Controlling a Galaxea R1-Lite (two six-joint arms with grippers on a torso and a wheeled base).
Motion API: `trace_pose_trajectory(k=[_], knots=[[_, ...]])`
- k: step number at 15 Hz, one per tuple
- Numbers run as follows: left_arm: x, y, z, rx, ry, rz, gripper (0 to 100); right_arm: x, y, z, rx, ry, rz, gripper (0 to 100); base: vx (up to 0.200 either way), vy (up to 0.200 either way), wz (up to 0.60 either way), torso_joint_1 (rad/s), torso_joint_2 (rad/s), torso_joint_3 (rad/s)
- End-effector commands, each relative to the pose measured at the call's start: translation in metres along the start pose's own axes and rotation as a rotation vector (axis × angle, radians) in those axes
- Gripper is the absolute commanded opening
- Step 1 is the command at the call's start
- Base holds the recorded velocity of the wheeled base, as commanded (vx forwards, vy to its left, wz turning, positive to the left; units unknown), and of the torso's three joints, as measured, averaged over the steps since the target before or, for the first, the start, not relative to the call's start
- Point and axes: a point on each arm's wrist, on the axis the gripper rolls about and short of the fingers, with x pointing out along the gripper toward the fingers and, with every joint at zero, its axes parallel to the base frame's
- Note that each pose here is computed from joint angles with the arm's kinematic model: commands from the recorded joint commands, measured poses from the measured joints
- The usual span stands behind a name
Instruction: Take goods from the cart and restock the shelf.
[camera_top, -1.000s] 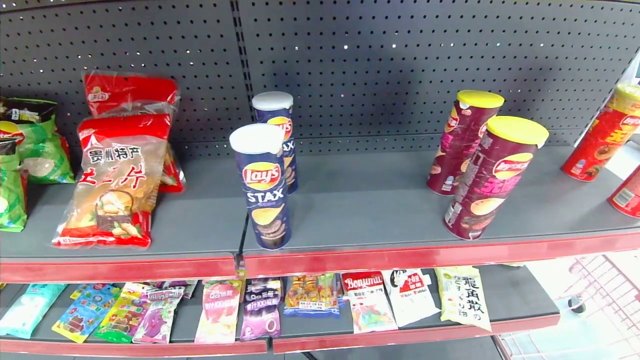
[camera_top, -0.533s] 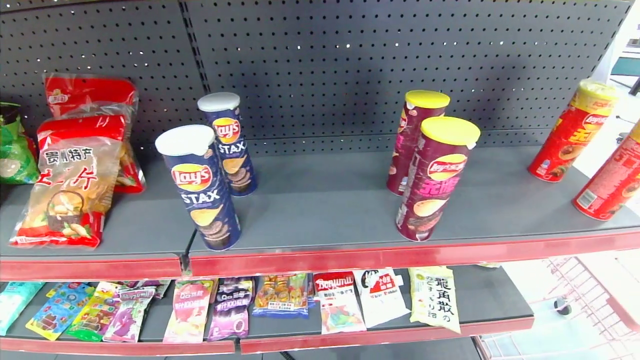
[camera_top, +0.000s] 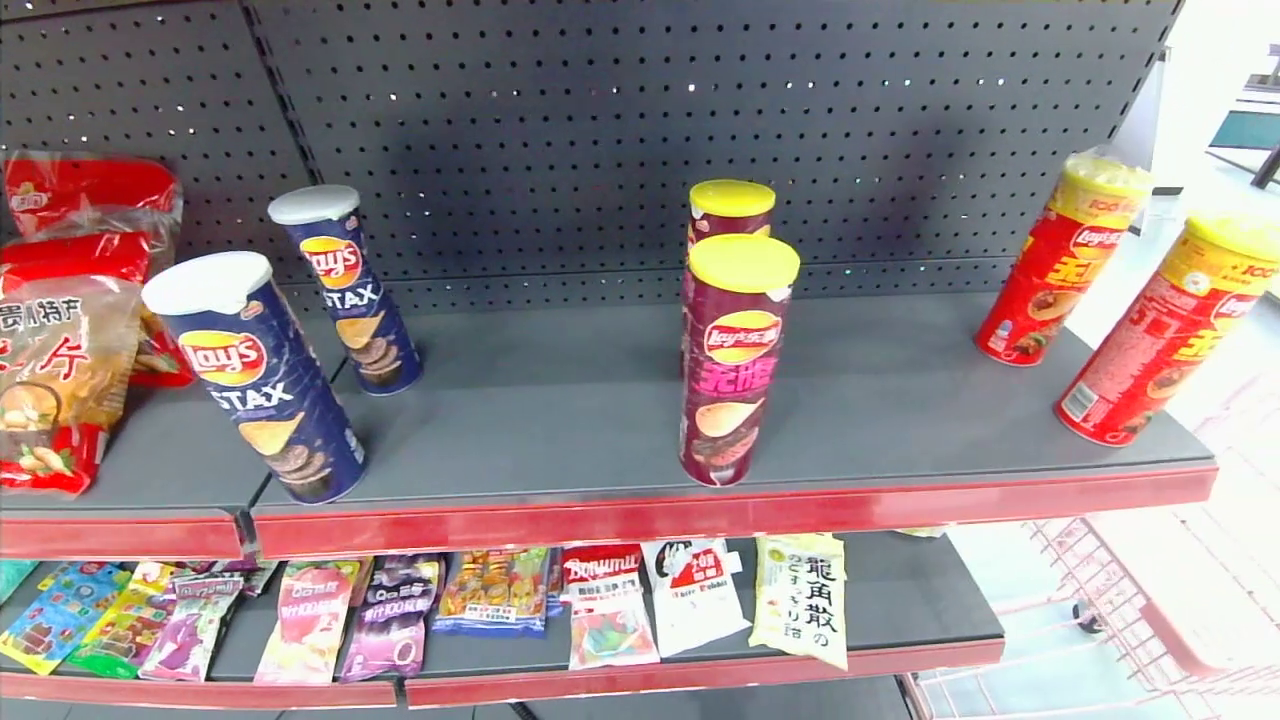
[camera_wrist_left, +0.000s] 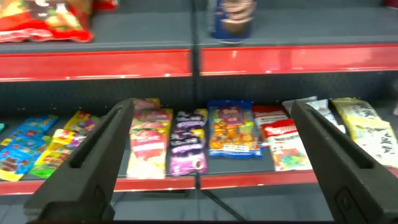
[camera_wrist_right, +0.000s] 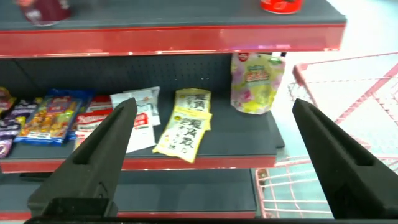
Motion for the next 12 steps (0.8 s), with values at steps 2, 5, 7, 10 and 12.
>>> trace_pose_trajectory(k=[2,5,7,10,12], knots=[[0.0001,0.0000,0.0000,0.000,0.001,0.001,100,0.0000,0.0000,0.0000,0.000,0.000,0.000,100,0.000,-0.200,0.00,0.002,0.00,-0.002],[0.0001,0.0000,0.0000,0.000,0.001,0.001,100,0.0000,0.0000,0.0000,0.000,0.000,0.000,100,0.000,-0.133,0.00,0.005,0.00,0.003],[0.0001,0.0000,0.0000,0.000,0.001,0.001,100,0.0000,0.0000,0.0000,0.000,0.000,0.000,100,0.000,0.000,0.00,0.000,0.00,0.000],[0.0001,0.0000,0.0000,0.000,0.001,0.001,100,0.0000,0.0000,0.0000,0.000,0.000,0.000,100,0.000,0.000,0.00,0.000,0.00,0.000],[0.0001,0.0000,0.0000,0.000,0.001,0.001,100,0.0000,0.0000,0.0000,0.000,0.000,0.000,100,0.000,0.000,0.00,0.000,0.00,0.000]])
